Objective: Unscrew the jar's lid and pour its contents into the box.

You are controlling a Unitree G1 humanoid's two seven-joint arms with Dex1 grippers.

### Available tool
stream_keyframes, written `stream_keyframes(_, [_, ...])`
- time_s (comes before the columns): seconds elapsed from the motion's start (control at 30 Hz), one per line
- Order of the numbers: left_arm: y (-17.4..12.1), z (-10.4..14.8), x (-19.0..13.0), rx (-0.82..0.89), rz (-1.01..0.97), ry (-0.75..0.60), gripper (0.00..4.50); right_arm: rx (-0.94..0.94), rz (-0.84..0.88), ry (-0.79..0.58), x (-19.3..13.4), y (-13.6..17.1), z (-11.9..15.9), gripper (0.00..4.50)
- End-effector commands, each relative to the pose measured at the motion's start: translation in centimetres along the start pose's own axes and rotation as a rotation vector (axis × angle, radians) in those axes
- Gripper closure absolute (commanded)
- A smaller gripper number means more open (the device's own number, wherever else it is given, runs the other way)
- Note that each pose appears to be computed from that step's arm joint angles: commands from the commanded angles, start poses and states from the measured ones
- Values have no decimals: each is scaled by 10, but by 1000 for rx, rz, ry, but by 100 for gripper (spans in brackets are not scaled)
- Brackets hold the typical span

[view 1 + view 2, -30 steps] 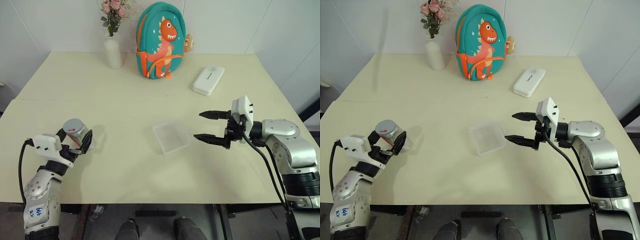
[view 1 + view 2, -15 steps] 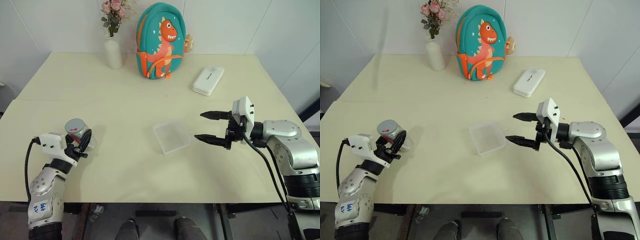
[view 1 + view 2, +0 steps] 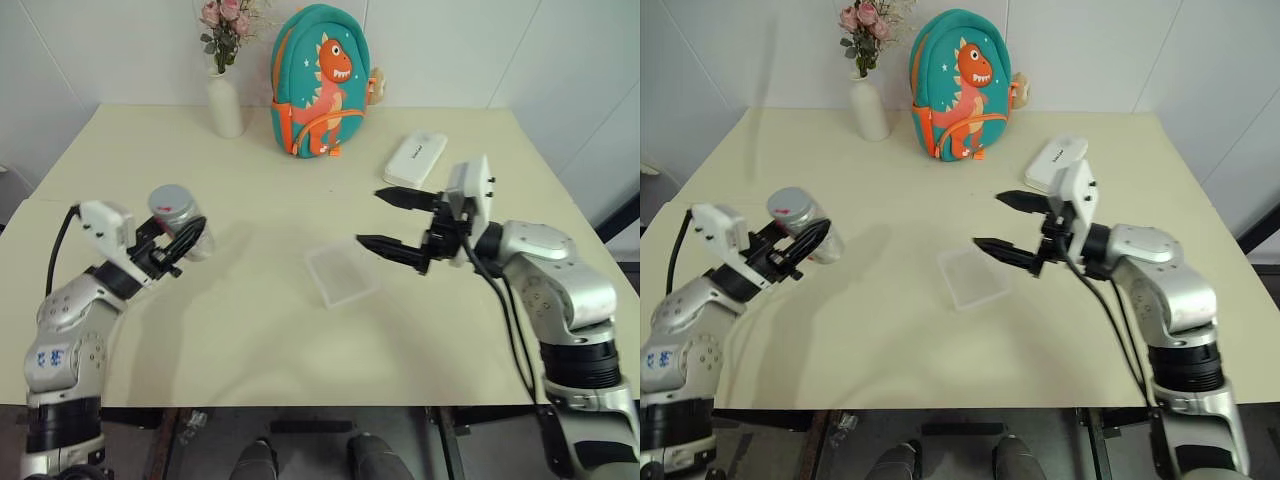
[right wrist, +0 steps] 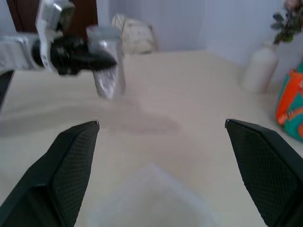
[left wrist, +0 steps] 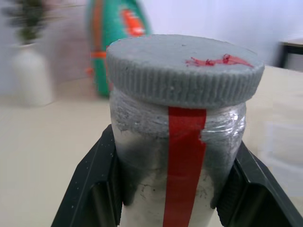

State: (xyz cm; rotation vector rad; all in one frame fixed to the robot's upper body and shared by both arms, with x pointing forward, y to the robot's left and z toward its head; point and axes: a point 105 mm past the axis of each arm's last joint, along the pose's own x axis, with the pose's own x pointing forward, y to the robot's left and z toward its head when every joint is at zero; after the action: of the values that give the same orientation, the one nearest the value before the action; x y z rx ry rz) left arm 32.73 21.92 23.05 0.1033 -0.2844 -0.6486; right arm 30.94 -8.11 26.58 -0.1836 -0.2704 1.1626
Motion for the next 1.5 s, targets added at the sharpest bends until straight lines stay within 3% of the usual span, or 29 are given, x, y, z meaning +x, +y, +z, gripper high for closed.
stream_keyframes(0.03, [-18,12,12,-22,-196,10,248,-33,1,-77,18,15,27,0])
stream_keyframes(0.23, [-33,15,30,-26,-401,68,248,-6,-6,-82,37,29,36,0])
stream_keyframes(0.43, [-48,13,48,-13,-576,92,248,-13,-94,-29,56,25,34,0])
stream_keyframes(0.7, [-55,7,67,52,-616,62,248,49,-179,-77,70,27,35,0])
stream_keyframes(1.5, [-72,10,84,19,-656,-11,248,7,-163,-48,96,34,24,0])
